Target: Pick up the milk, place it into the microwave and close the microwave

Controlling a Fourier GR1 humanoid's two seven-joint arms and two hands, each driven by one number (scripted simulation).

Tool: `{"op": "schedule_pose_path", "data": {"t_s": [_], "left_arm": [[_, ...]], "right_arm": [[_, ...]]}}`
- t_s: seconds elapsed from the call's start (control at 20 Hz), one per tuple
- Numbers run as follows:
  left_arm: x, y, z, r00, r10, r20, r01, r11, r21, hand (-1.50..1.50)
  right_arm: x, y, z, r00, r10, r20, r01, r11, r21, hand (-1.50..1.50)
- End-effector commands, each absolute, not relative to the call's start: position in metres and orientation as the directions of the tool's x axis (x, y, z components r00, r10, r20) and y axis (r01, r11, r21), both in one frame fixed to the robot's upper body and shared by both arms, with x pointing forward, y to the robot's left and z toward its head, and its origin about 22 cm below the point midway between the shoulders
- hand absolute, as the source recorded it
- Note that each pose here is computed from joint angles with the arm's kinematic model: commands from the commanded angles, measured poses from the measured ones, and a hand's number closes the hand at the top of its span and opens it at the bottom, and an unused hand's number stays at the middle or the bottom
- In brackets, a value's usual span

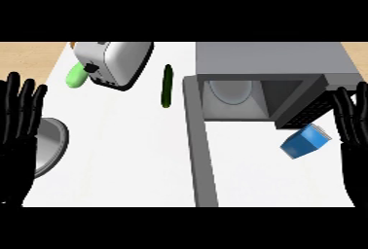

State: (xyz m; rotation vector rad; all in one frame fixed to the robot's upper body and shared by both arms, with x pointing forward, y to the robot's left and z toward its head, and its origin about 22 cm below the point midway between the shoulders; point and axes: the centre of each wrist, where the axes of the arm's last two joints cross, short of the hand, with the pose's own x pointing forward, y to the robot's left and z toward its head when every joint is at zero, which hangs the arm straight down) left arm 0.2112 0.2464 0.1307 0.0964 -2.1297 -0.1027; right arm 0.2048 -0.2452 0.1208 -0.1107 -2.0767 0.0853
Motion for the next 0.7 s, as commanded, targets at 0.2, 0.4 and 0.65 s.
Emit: {"op": "schedule_pose_path", "data": {"t_s": [0.2, 0.4, 0.65], "left_arm": [[0.215, 0.269, 0.133, -0.498, -0.143, 0.856, -0.076, 0.990, 0.122, -1.50], [0.200, 0.259, 0.102, -0.355, -0.014, 0.935, -0.086, 0.996, -0.017, -1.50], [0.170, 0.257, 0.109, -0.348, -0.022, 0.937, -0.101, 0.995, -0.014, -1.50]], "right_arm": [[0.233, -0.296, 0.115, -0.507, -0.002, 0.862, -0.195, 0.974, -0.112, -1.50], [0.216, -0.282, 0.108, -0.364, -0.244, 0.899, -0.464, 0.884, 0.053, -1.50], [0.184, -0.287, 0.116, -0.323, -0.259, 0.910, -0.509, 0.859, 0.064, -1.50]]}}
